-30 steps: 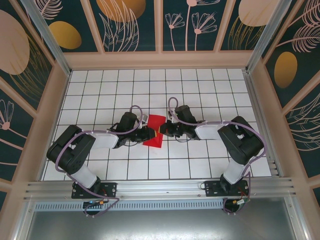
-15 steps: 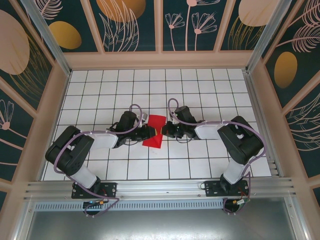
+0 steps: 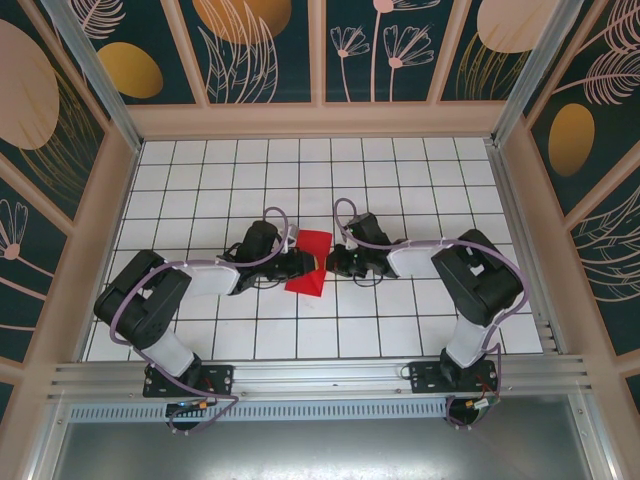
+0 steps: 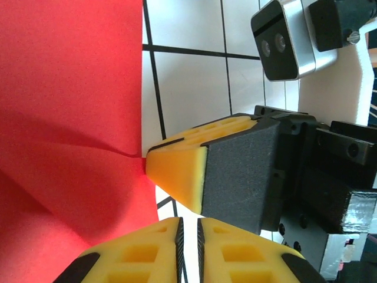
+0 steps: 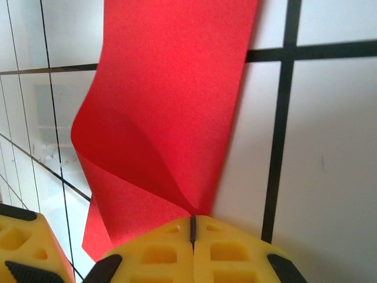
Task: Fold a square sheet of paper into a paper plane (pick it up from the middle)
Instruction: Fold the triangle a second time at the center of the table.
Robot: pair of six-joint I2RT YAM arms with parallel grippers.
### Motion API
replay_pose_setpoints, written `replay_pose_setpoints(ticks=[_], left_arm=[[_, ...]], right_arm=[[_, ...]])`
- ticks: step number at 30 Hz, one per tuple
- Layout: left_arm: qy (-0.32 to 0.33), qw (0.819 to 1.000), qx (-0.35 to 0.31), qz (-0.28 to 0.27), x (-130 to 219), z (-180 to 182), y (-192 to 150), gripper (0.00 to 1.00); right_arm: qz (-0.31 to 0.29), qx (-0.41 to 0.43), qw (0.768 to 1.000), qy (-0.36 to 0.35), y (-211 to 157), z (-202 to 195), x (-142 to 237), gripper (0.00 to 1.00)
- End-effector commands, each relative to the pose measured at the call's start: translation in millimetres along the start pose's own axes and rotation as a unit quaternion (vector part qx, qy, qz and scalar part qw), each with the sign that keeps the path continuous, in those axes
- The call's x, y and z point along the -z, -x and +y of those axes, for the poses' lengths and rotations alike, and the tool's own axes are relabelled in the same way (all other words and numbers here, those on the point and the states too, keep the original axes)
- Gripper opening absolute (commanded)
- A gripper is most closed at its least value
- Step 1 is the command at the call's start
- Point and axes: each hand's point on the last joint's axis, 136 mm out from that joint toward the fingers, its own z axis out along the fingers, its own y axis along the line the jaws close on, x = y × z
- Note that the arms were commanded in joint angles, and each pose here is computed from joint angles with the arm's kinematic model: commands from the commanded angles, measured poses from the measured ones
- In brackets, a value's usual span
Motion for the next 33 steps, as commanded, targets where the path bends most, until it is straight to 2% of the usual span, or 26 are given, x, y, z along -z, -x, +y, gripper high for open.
replay_pose_setpoints(ticks=[1,33], left_arm=[[0.002,1.000,-0.003,-0.010,-2,-6,7,0.18],[0.028,0.999,0.014,0.010,-16,15,-1,0.15]], right_arm=[[-0.007,0.017,1.000,-0.009,11,2,-3,0.03],[0.011,0.020,1.000,-0.014,5,0,-9,0.03]])
